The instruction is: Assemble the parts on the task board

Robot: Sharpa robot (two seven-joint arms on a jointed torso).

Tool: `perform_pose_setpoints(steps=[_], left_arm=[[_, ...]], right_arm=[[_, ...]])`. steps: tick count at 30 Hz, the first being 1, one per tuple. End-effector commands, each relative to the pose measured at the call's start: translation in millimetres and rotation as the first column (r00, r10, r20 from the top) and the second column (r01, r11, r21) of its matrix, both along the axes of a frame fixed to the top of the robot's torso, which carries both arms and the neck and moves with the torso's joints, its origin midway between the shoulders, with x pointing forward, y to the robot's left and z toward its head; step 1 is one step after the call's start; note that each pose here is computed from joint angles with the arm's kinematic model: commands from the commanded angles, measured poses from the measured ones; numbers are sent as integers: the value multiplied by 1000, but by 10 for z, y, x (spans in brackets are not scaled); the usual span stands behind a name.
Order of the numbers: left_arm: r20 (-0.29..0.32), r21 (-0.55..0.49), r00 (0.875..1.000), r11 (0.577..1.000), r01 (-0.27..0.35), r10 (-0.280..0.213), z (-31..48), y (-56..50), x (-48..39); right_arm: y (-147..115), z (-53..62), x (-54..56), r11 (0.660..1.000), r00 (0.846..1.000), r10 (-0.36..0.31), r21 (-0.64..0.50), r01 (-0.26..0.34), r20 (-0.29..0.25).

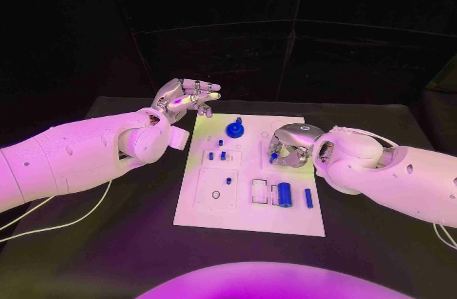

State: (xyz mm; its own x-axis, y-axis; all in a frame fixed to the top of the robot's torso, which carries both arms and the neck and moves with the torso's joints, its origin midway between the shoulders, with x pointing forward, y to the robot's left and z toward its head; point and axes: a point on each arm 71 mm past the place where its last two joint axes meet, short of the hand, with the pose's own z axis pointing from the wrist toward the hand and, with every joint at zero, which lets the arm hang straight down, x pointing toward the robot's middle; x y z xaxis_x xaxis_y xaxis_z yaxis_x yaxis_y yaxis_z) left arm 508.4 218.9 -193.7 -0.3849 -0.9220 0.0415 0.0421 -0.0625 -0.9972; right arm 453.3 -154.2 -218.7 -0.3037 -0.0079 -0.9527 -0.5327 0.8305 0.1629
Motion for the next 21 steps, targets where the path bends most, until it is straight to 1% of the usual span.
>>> perform_pose_setpoints(steps=[1,6,11,15,21], left_arm=[[2,-8,1000,1000,9,-9,13,-11,1],[2,-8,1000,1000,8,-8,13,-6,1],[2,-6,1000,1000,5,-5,12,5,4],[3,-6,1000,1000,3,-3,11,11,7],[6,-4,1000,1000,-4,4,9,23,18]], right_arm=[[12,42,7,999,999,2,33,-3,52],[-7,86,-2,998,995,-8,70,1,98],[-26,134,-47,995,992,-8,96,-4,124],[-17,211,-137,990,989,1,140,-22,146],[97,325,-292,973,985,39,220,-75,166]])
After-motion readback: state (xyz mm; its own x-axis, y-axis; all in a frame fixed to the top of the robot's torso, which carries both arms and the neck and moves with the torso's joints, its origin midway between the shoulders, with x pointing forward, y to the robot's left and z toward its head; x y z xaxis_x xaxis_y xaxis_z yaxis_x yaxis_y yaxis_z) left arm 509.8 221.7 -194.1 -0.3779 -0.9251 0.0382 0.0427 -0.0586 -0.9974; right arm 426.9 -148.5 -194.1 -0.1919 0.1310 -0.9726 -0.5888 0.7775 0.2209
